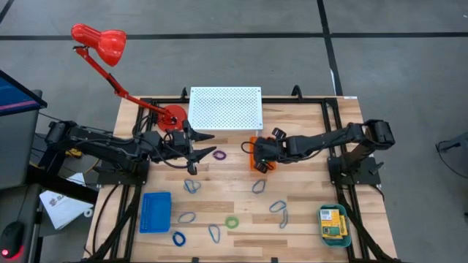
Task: Pick & Place Office Desk Supplies
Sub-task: Put the orange spring keychain into the orange bin, then put the blue spring keychain into the orange bin
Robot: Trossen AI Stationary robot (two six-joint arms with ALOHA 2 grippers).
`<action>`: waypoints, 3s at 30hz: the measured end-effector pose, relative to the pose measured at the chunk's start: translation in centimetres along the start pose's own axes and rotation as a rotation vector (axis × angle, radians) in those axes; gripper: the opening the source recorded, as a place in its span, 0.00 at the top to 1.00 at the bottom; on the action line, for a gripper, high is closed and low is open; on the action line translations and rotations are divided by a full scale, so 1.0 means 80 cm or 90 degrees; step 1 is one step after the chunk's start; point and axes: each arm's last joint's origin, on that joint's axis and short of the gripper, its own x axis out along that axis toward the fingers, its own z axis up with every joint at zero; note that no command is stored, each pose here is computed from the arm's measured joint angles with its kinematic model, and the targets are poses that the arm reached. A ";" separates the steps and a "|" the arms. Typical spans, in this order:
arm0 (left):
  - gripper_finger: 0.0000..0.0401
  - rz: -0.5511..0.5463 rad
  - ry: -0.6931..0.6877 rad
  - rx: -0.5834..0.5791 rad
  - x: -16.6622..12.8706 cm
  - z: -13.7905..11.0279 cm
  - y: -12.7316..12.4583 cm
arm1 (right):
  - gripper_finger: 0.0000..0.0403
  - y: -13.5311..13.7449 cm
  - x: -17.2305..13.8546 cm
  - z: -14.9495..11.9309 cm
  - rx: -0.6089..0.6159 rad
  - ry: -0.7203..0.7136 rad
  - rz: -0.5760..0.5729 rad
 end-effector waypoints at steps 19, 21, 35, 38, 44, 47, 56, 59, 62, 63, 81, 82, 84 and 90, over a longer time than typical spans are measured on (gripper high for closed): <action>0.55 0.022 0.191 0.026 -0.004 -0.035 0.004 | 0.62 0.050 -0.066 0.008 -0.061 -0.253 -0.076; 0.55 0.028 0.234 0.007 -0.005 -0.036 0.005 | 0.63 0.049 -0.066 0.004 -0.066 -0.239 -0.076; 0.55 -0.065 0.540 -0.239 -0.033 -0.077 -0.041 | 0.63 0.081 -0.099 -0.036 -0.140 -0.208 0.007; 0.55 -0.102 0.605 -0.281 -0.030 -0.077 -0.066 | 0.63 0.079 -0.105 -0.037 -0.143 -0.212 0.010; 0.55 -0.179 0.767 -0.283 -0.014 -0.090 -0.136 | 0.62 0.072 -0.117 -0.038 -0.145 -0.217 0.020; 0.55 -0.221 0.829 -0.219 -0.011 -0.091 -0.175 | 0.62 0.071 -0.121 -0.038 -0.146 -0.226 0.025; 0.55 -0.244 0.850 -0.049 -0.021 -0.083 -0.271 | 0.61 0.077 -0.129 -0.045 -0.164 -0.231 0.038; 0.55 -0.203 0.907 -0.013 -0.042 -0.096 -0.282 | 0.61 0.079 -0.131 -0.046 -0.165 -0.233 0.040; 0.55 -0.159 0.962 0.019 -0.064 -0.112 -0.290 | 0.61 0.080 -0.132 -0.047 -0.166 -0.237 0.043; 0.55 -0.155 0.966 0.019 -0.069 -0.116 -0.295 | 0.61 0.080 -0.132 -0.047 -0.166 -0.237 0.043; 0.60 -0.070 0.998 0.047 -0.085 -0.157 -0.309 | 0.61 0.082 -0.133 -0.048 -0.168 -0.238 0.048; 0.61 -0.067 1.002 0.049 -0.085 -0.160 -0.310 | 0.61 0.082 -0.133 -0.048 -0.169 -0.237 0.047; 0.64 -0.062 1.006 0.054 -0.085 -0.165 -0.310 | 0.61 0.082 -0.133 -0.048 -0.169 -0.237 0.047; 0.71 -0.056 1.001 0.059 -0.086 -0.174 -0.310 | 0.61 0.082 -0.133 -0.048 -0.170 -0.236 0.047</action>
